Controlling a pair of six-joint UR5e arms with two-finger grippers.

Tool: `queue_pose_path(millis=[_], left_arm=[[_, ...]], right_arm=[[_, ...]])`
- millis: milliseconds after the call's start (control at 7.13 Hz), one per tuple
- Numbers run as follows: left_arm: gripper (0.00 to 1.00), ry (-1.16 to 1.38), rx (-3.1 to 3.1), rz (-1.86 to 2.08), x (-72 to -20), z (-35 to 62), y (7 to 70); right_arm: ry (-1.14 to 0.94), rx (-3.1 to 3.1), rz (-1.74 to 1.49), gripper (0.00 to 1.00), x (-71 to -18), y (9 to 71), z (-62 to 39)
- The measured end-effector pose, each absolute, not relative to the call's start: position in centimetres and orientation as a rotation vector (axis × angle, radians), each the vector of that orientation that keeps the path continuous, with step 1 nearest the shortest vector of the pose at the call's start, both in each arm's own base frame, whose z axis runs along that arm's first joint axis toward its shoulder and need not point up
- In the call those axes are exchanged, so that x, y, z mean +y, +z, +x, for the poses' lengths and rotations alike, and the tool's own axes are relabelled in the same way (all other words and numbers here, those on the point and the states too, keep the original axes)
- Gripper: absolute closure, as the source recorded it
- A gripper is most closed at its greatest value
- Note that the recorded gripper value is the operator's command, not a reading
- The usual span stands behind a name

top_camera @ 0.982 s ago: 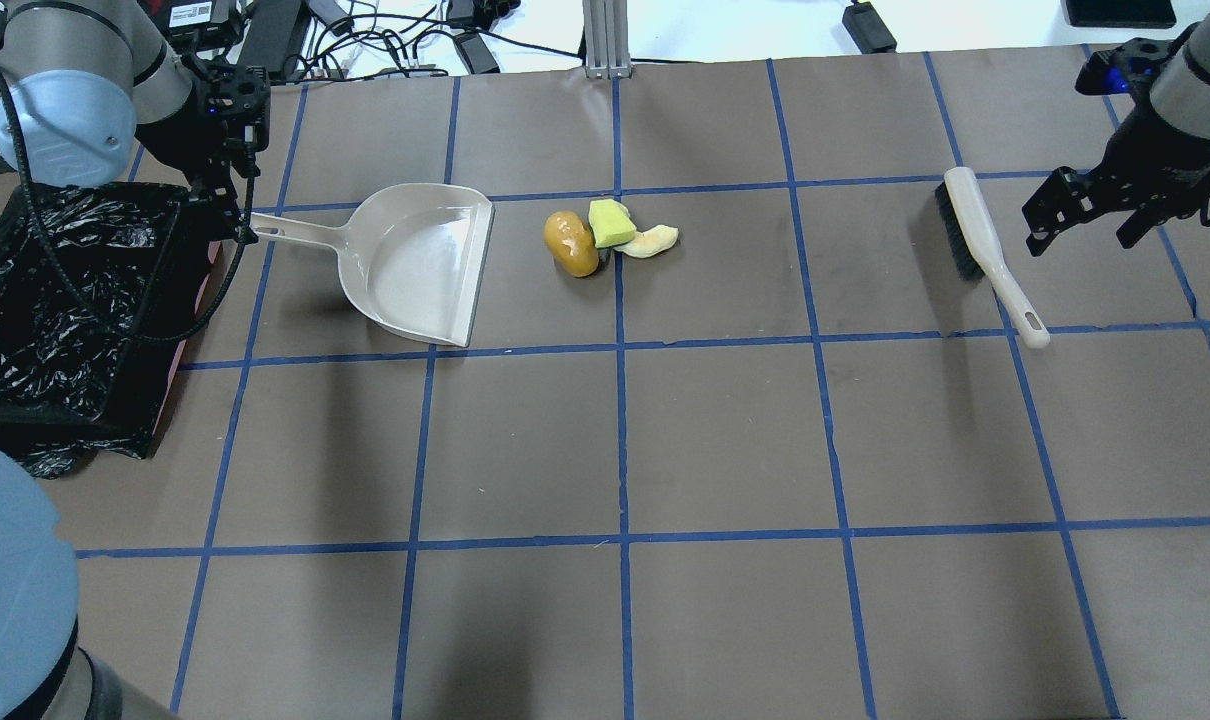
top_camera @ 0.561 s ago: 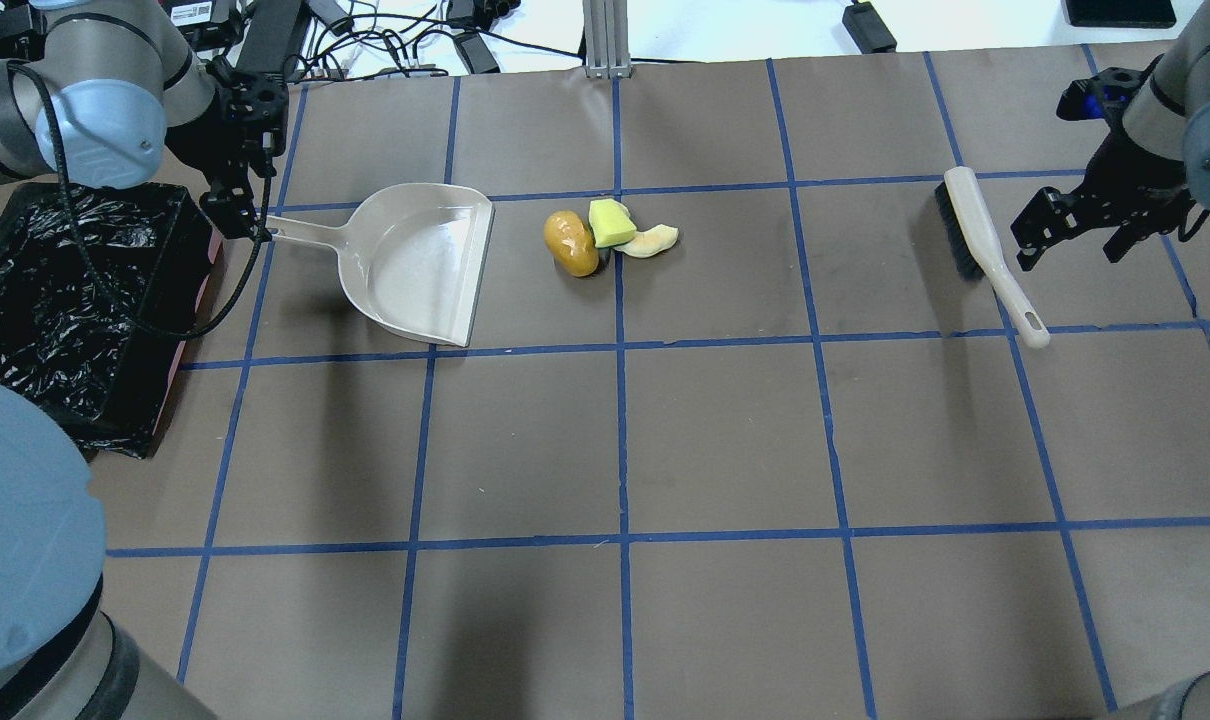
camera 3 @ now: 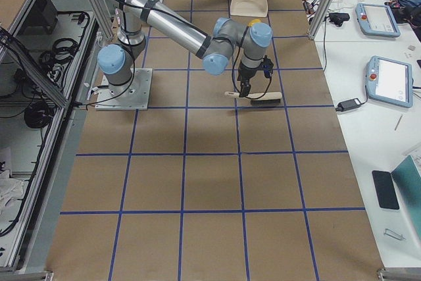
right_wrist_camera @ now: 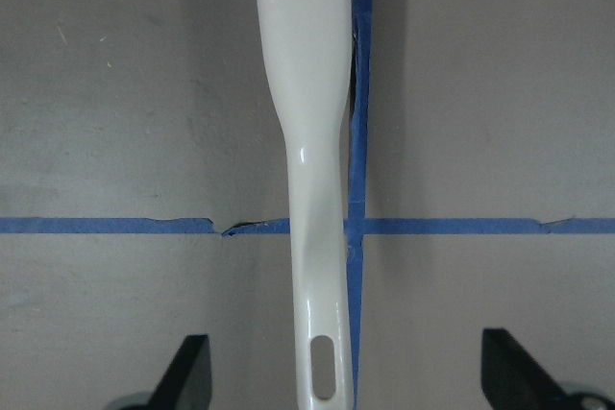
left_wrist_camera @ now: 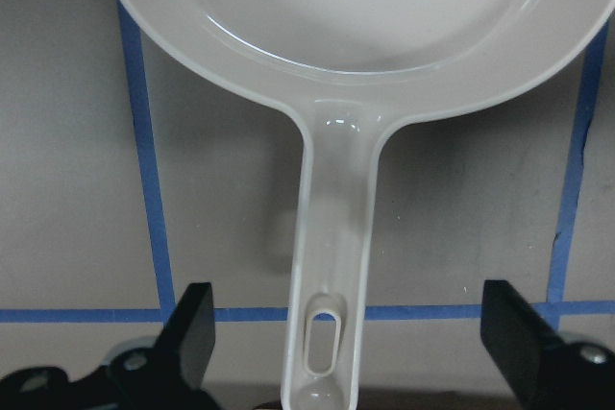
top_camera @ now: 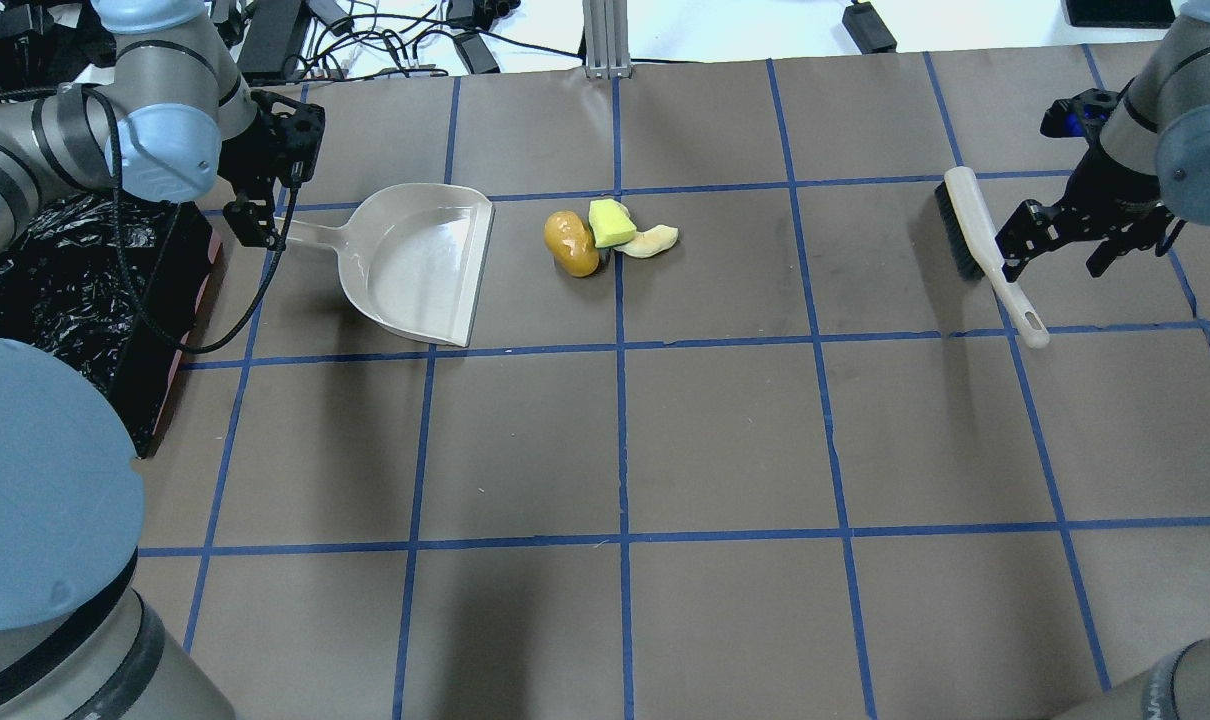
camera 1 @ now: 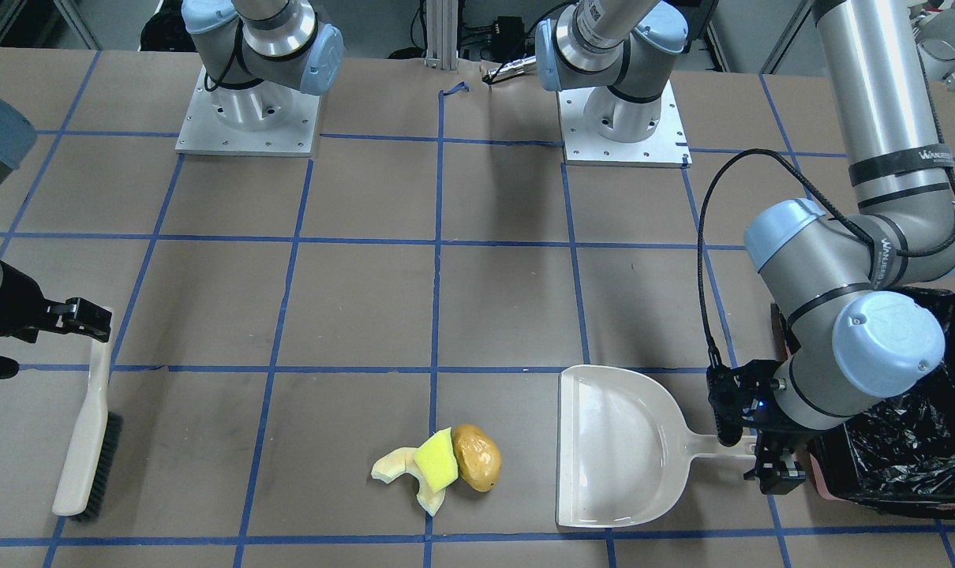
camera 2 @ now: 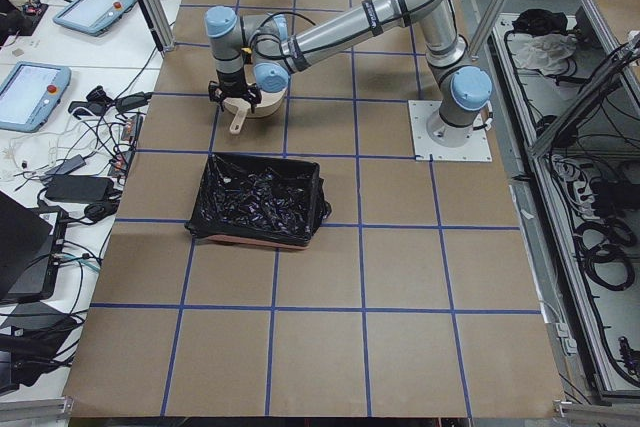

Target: Sweep and dump trash into bin

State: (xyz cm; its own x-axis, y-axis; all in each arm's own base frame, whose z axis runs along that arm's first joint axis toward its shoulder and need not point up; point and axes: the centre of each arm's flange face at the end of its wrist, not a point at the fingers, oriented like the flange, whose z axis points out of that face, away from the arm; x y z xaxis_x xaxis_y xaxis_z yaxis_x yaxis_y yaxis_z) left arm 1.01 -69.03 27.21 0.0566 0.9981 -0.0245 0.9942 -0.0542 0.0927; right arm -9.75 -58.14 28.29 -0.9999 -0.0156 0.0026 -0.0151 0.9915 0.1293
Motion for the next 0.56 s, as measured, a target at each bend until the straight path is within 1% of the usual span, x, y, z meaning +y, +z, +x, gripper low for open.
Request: queue_pose_path(millis=[280,561], left_arm=[[0.02,0.052,2.080,2.230,-69.3,1.2,26.8],[0.02,0.060,2.053,2.261,-69.0,1.6,26.1]], right_arm=[[-0.258,-3.136,0.027,0.07,-58.3,26.4,-9.8],[-0.312,-3.143,0.029,0.07,-58.0,24.6,-9.7]])
